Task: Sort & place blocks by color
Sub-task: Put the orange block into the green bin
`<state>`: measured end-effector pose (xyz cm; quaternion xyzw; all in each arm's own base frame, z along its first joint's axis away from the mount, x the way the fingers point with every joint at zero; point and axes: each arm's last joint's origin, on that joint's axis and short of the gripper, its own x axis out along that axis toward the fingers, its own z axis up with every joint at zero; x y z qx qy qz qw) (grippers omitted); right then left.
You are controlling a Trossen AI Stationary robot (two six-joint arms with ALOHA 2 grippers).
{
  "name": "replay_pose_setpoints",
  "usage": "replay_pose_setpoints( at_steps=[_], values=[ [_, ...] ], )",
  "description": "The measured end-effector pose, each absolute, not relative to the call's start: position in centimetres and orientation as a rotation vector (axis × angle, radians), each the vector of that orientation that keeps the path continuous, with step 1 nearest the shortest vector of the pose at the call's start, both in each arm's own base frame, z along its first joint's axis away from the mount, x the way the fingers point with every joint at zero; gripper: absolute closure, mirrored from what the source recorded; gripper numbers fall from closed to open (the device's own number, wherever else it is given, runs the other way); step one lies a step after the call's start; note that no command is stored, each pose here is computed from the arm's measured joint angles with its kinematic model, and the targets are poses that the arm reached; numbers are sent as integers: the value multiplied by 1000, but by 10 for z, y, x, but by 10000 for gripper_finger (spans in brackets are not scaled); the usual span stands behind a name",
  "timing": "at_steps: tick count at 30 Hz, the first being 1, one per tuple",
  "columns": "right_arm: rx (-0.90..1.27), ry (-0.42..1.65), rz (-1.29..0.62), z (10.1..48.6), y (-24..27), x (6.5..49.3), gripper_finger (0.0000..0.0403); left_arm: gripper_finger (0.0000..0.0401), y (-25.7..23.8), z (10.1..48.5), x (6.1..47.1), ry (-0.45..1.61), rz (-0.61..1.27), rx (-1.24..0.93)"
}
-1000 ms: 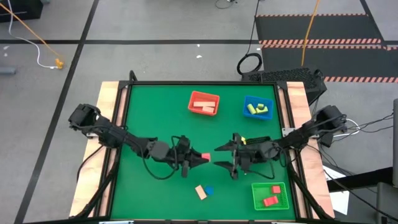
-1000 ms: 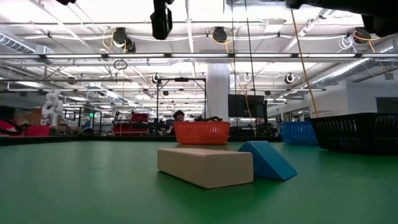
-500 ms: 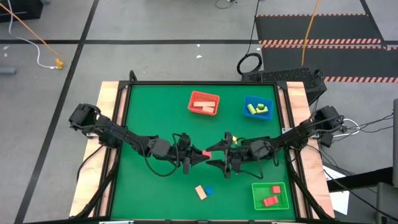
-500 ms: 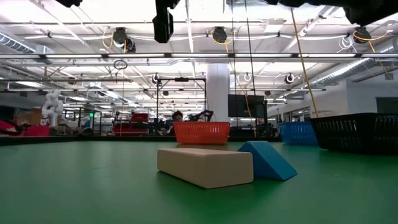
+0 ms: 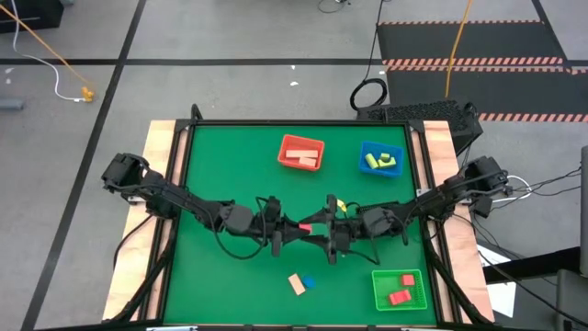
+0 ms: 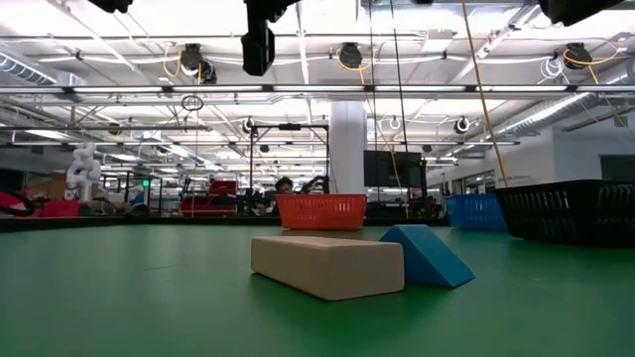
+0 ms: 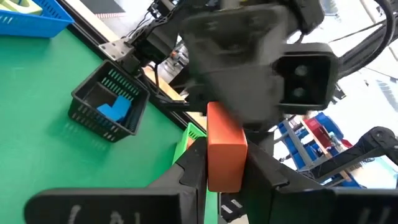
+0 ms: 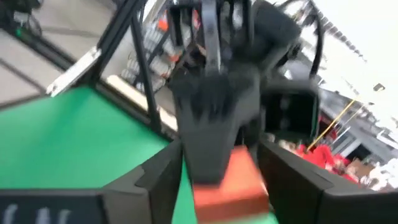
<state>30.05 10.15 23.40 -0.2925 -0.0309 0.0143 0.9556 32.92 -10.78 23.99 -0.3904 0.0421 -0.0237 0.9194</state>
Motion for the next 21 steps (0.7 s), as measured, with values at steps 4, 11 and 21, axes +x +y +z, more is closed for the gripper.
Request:
replay_pose_setpoints(
  at_steps=[4, 11, 21],
  values=[
    [-613, 14, 46, 226, 100, 301, 233, 333, -109, 240, 329, 89, -55, -802],
    [-578, 41, 42, 224, 98, 302, 241, 333, -109, 239, 329, 92, -54, -802],
    [-577, 36, 41, 224, 97, 302, 244, 332, -108, 236, 329, 123, -34, -827]
  ],
)
